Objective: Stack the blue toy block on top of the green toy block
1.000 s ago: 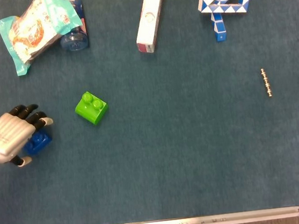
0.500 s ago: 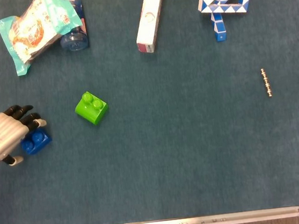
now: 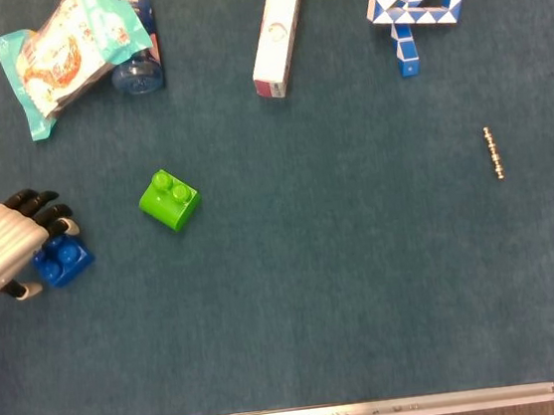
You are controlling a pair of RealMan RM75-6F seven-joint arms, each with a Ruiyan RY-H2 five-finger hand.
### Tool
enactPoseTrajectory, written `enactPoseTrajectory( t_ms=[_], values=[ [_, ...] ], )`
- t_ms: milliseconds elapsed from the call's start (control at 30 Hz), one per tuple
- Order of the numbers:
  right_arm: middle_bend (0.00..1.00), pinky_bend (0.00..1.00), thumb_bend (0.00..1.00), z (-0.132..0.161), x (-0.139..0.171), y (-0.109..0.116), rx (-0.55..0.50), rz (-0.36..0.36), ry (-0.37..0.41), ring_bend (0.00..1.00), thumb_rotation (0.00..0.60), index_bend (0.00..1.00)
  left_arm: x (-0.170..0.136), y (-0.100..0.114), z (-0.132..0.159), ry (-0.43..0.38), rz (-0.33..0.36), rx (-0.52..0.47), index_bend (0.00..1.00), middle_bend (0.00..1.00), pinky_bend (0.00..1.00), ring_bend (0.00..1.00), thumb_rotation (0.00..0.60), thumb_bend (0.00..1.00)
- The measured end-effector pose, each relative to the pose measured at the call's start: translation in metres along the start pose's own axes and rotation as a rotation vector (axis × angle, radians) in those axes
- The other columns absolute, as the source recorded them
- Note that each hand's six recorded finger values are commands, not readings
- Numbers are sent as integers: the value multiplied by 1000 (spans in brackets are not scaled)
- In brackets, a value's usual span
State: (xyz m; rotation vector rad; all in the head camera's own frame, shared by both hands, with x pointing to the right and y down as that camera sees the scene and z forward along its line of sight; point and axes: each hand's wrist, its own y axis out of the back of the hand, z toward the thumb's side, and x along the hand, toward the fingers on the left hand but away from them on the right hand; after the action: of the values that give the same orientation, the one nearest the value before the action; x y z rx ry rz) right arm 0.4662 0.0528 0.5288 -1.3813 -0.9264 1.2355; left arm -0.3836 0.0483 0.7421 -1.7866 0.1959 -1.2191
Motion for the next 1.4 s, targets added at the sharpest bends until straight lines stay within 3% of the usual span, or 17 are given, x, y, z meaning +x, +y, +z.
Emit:
enactPoseTrajectory(
  t_ms=[267, 500, 667, 1400],
  values=[
    [287, 357, 159, 2, 1, 0, 0, 3, 0, 278, 600, 248, 5, -4, -1, -5, 15, -17, 301, 285, 127, 174, 600, 156],
    [287, 357, 158, -1, 1, 0, -5, 3, -4, 277, 600, 248, 10, 1, 1, 7, 50, -72, 388, 390, 194, 270, 600, 156],
    [287, 357, 159, -2, -1, 1, -7, -1, 3, 277, 600, 248, 14, 8, 3, 13, 63, -91, 408, 404, 199, 281, 600, 156],
    [287, 357, 159, -9, -10, -4, -29, 20, 28, 277, 600, 249, 46, 84, 44, 36, 112, -96, 402, 408, 199, 282, 600, 156]
  ],
)
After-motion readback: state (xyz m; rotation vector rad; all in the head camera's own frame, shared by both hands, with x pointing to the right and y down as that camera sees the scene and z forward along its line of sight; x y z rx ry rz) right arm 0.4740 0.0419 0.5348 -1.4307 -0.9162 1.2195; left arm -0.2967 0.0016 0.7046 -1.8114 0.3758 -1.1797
